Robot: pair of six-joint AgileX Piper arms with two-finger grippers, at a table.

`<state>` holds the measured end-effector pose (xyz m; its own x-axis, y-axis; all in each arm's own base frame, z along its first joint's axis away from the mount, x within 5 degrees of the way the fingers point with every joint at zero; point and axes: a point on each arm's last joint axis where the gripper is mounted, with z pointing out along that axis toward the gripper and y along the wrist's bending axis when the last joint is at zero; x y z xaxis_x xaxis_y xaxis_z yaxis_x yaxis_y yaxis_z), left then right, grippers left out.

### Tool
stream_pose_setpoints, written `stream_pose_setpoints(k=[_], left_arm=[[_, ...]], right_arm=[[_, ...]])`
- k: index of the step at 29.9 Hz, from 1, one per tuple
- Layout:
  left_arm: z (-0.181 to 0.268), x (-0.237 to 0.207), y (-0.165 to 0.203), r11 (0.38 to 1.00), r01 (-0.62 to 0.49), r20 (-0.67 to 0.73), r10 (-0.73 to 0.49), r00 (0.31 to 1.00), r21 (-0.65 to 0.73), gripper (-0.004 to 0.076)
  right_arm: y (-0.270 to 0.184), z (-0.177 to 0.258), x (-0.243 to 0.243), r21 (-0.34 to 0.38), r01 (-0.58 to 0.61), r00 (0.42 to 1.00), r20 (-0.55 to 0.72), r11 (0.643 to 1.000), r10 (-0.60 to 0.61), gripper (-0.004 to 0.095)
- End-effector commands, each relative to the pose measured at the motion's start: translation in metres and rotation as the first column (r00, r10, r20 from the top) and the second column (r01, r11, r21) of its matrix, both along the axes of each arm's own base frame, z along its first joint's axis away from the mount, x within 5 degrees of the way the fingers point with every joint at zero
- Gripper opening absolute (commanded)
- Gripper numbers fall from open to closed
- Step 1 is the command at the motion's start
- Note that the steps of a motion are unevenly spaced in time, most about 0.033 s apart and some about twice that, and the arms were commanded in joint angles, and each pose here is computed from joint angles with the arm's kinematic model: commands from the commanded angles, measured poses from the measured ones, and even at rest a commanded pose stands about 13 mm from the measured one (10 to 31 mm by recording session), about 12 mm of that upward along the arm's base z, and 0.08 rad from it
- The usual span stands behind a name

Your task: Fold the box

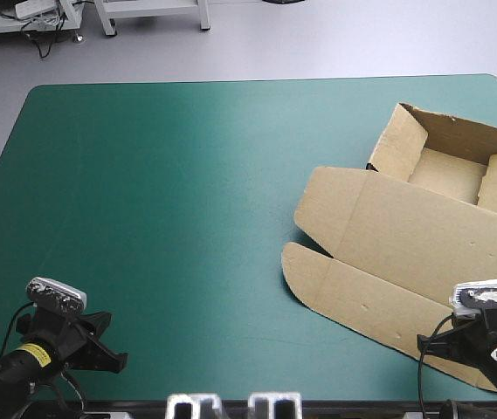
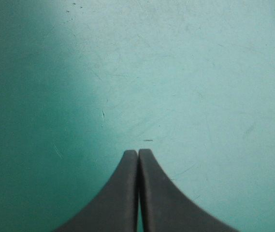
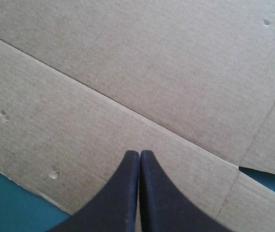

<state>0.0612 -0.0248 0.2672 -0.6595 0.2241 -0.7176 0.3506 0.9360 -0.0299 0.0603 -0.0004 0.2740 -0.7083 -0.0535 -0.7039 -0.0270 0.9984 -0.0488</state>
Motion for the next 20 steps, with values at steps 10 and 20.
stream_pose_setpoints(k=[10, 20], left_arm=[[0.011, 0.005, -0.002, 0.999, -0.001, 0.064, 0.003, 0.998, -0.035, -0.0010], [0.011, 0.005, -0.002, 0.999, -0.003, 0.063, 0.006, 0.998, -0.038, -0.0010]], right_arm=[[0.001, 0.010, 0.004, 0.015, 0.000, 0.998, 0.068, 1.000, -0.001, -0.0005], [0.011, 0.011, 0.005, 0.172, -0.008, 0.996, 0.084, 0.985, -0.007, -0.0005]])
